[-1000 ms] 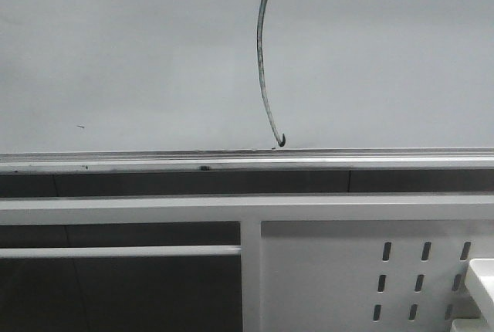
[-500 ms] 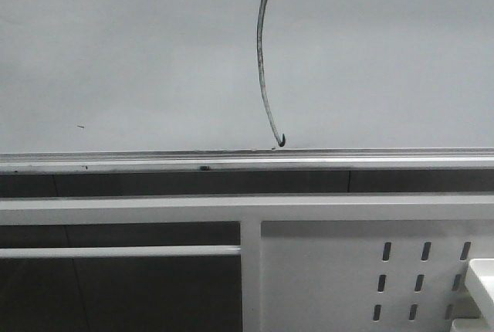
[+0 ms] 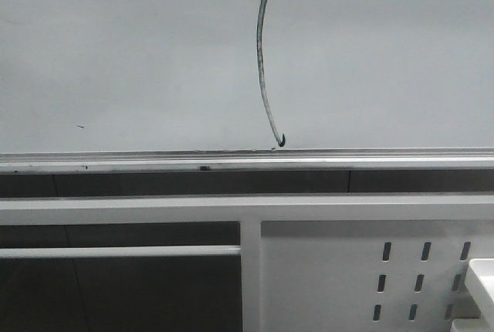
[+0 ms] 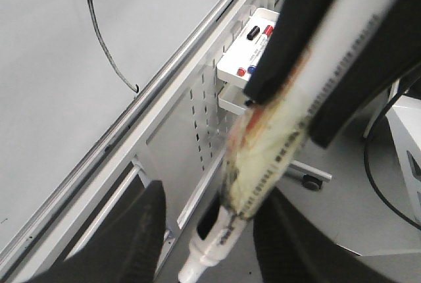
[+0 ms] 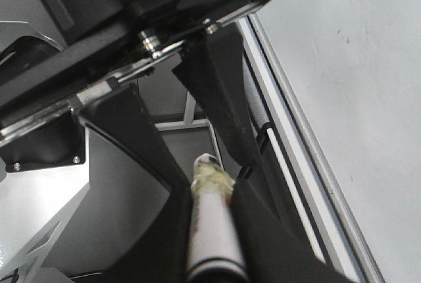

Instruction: Write number 1 on whiteboard

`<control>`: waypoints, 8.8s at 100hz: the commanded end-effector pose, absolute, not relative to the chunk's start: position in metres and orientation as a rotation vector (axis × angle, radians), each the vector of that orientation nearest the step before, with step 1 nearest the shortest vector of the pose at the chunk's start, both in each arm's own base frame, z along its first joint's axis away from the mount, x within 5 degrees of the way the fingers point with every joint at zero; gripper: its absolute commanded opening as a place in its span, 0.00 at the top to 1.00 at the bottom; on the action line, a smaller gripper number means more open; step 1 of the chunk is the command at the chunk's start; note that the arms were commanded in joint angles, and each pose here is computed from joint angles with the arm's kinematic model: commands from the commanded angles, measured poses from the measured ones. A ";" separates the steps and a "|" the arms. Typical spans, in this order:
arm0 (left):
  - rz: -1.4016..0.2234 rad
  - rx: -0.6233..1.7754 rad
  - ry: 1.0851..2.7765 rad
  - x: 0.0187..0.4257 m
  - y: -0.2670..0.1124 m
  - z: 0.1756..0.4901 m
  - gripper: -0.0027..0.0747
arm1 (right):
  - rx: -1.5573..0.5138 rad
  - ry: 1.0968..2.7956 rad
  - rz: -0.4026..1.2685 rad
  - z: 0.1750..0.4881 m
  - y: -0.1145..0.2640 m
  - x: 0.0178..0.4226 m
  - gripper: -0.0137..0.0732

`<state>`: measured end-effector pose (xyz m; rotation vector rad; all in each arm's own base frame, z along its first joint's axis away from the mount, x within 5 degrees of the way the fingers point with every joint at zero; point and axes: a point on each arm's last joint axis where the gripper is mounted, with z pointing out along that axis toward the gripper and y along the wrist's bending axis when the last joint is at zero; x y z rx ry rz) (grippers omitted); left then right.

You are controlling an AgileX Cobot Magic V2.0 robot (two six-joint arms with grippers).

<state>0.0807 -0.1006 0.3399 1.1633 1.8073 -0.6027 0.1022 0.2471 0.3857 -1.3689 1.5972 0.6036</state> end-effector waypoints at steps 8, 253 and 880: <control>-0.651 1.079 1.751 0.083 -0.103 0.356 0.70 | -1.305 1.507 0.641 0.407 0.246 0.100 0.90; -0.584 0.154 1.786 0.195 -0.210 0.272 0.99 | -0.556 1.562 0.218 0.332 -0.023 0.053 0.90; -0.072 -0.054 1.786 0.054 -0.001 0.175 0.99 | -0.230 1.525 0.311 0.247 0.021 0.058 0.90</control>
